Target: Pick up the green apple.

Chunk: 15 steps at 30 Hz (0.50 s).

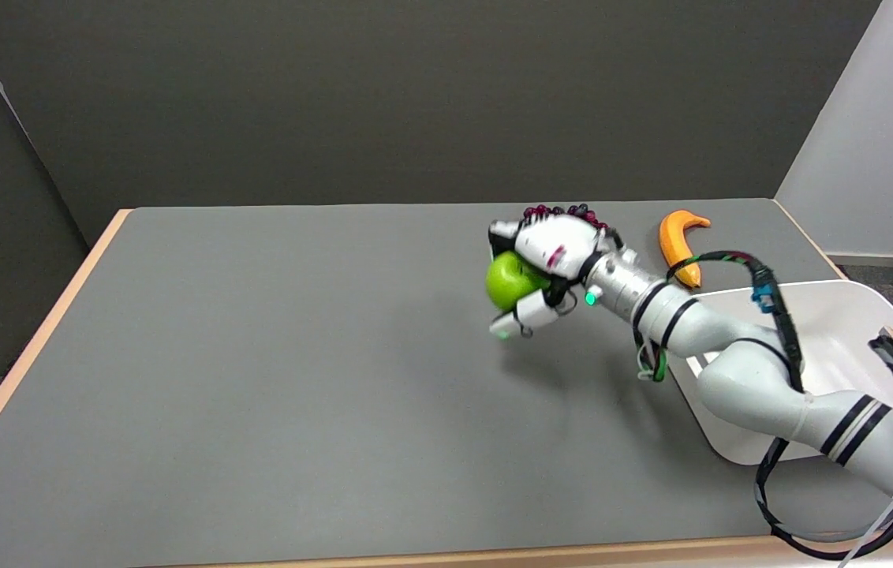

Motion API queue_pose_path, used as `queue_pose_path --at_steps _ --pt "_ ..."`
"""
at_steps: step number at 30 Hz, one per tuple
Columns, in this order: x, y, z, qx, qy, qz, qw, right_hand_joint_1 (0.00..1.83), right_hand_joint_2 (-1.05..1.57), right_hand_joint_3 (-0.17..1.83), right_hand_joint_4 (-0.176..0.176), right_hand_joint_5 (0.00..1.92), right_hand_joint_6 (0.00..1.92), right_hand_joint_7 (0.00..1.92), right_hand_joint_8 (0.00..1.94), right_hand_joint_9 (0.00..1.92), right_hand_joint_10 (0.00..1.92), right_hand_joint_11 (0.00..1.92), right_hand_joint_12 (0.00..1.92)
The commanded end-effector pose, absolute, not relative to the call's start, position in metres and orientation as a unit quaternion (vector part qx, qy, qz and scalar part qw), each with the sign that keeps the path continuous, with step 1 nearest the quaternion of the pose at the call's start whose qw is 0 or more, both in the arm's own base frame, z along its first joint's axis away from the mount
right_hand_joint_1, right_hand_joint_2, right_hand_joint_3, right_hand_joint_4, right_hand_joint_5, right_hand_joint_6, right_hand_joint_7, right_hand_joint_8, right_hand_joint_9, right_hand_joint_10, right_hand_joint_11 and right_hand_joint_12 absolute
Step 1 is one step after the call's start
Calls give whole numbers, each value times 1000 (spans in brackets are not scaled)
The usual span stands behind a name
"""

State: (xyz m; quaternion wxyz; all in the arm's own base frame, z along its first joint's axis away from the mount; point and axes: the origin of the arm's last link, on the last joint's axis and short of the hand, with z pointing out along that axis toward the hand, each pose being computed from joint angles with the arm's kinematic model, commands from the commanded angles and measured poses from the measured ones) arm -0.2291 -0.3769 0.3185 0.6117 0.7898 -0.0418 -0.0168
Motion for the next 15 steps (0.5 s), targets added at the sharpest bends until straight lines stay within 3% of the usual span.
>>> queue_pose_path --at_steps 1,10,15 --pt "-83 -330 386 708 195 145 663 1104 1193 364 -100 472 1632 682 1747 752 1869 554 1921" --pt "-94 -243 477 570 184 306 740 1117 1151 428 -103 493 1623 704 1731 780 1865 697 1921" --pt "-111 -199 505 510 201 326 770 1115 1171 393 -106 485 1622 695 1738 762 1878 592 1921"
